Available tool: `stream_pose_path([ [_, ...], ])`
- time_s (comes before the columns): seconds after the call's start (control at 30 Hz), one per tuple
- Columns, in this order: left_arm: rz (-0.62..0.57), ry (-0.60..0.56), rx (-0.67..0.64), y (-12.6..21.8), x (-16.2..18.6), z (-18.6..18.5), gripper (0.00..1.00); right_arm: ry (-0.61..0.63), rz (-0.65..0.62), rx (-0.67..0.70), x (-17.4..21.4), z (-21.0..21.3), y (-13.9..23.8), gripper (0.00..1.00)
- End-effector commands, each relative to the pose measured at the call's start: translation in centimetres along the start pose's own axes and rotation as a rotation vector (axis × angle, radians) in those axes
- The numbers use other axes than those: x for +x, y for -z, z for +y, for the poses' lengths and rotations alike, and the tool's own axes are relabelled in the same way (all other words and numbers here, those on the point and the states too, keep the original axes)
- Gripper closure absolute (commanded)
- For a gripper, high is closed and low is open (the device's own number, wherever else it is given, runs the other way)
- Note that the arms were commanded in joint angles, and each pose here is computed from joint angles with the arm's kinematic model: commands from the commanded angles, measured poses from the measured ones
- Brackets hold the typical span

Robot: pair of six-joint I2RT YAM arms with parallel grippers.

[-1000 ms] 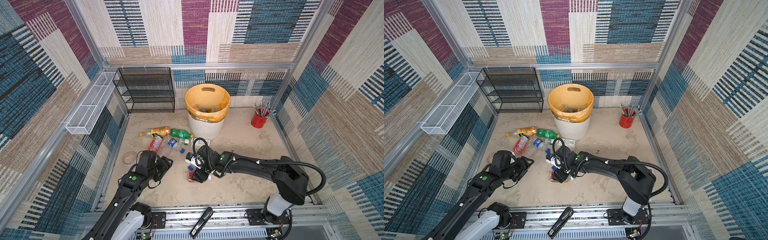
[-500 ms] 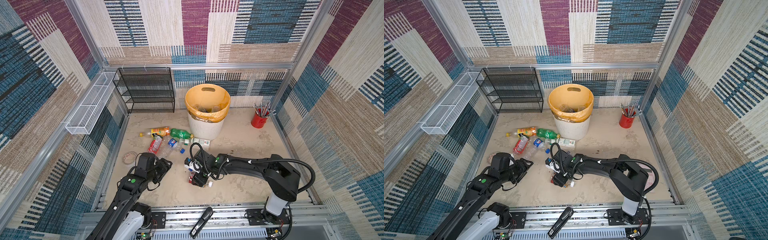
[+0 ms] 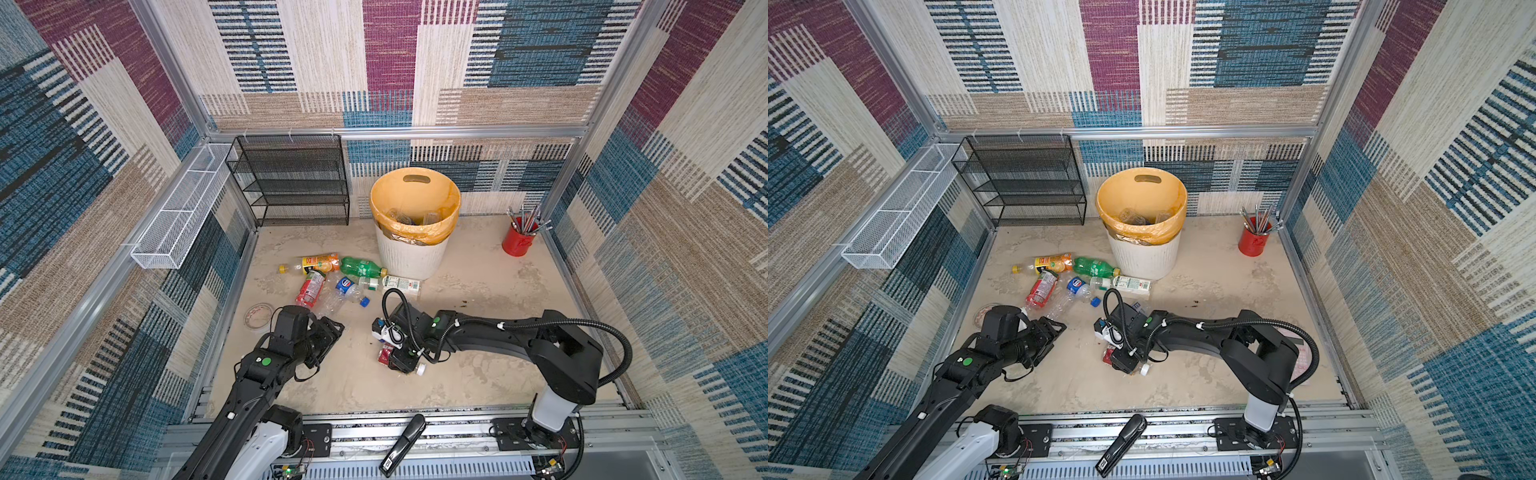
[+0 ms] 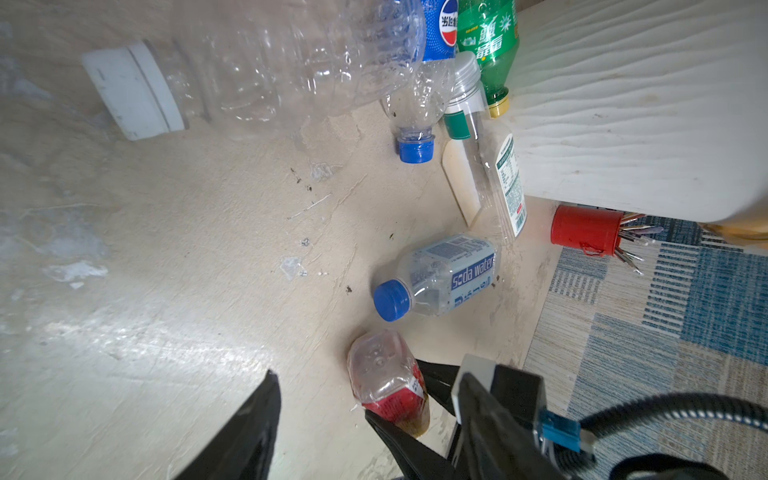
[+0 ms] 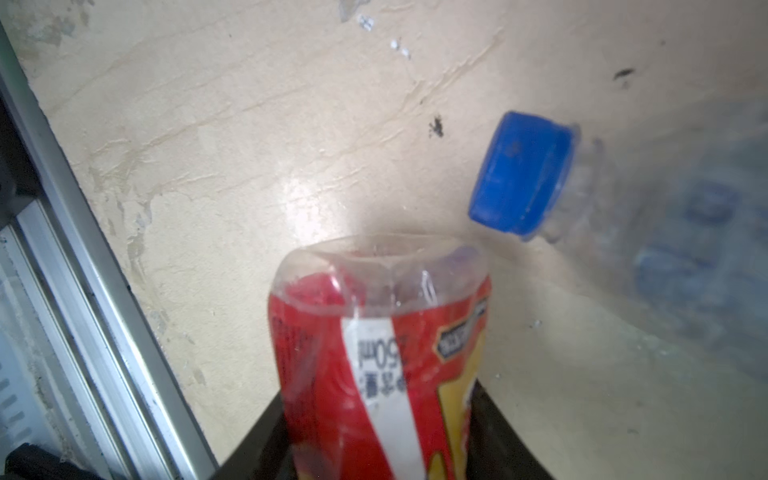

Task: Throw the plastic bottles in the bin
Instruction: 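Lift the red-label bottle with the right gripper over the bin and release it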

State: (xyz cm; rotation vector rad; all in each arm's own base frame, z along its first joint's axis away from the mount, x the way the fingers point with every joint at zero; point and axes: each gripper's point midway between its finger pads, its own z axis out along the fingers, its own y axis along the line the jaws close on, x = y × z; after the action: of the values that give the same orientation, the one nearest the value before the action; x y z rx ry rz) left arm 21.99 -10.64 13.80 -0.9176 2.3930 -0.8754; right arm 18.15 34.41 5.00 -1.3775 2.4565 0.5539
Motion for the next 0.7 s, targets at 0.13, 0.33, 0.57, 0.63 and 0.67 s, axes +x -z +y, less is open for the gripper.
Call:
stream_pose_path([
  [0.13, 0.005, 0.016, -0.006, -0.2, 0.0, 0.2, 0.31, -0.139, -0.213, -0.046, -2.4, 0.3, 4.6, 0.49],
  [0.33, 0.014, 0.02, -0.004, -0.5, -0.1, -0.2, 0.31, -0.371, -0.533, -0.146, -3.3, -2.1, 11.2, 0.49],
  [0.57, 0.03, 0.012, -0.003, -0.9, -0.3, -0.9, 0.32, -0.525, -0.919, -0.198, -2.7, -4.9, 19.7, 0.48],
  [0.63, 0.035, 0.01, -0.004, -1.0, -0.4, -1.2, 0.31, -0.558, -1.014, -0.187, -2.5, -5.7, 21.9, 0.48],
  [0.67, 0.037, 0.008, -0.001, -1.1, -0.4, -1.3, 0.31, -0.575, -1.05, -0.18, -2.3, -6.1, 22.8, 0.48],
])
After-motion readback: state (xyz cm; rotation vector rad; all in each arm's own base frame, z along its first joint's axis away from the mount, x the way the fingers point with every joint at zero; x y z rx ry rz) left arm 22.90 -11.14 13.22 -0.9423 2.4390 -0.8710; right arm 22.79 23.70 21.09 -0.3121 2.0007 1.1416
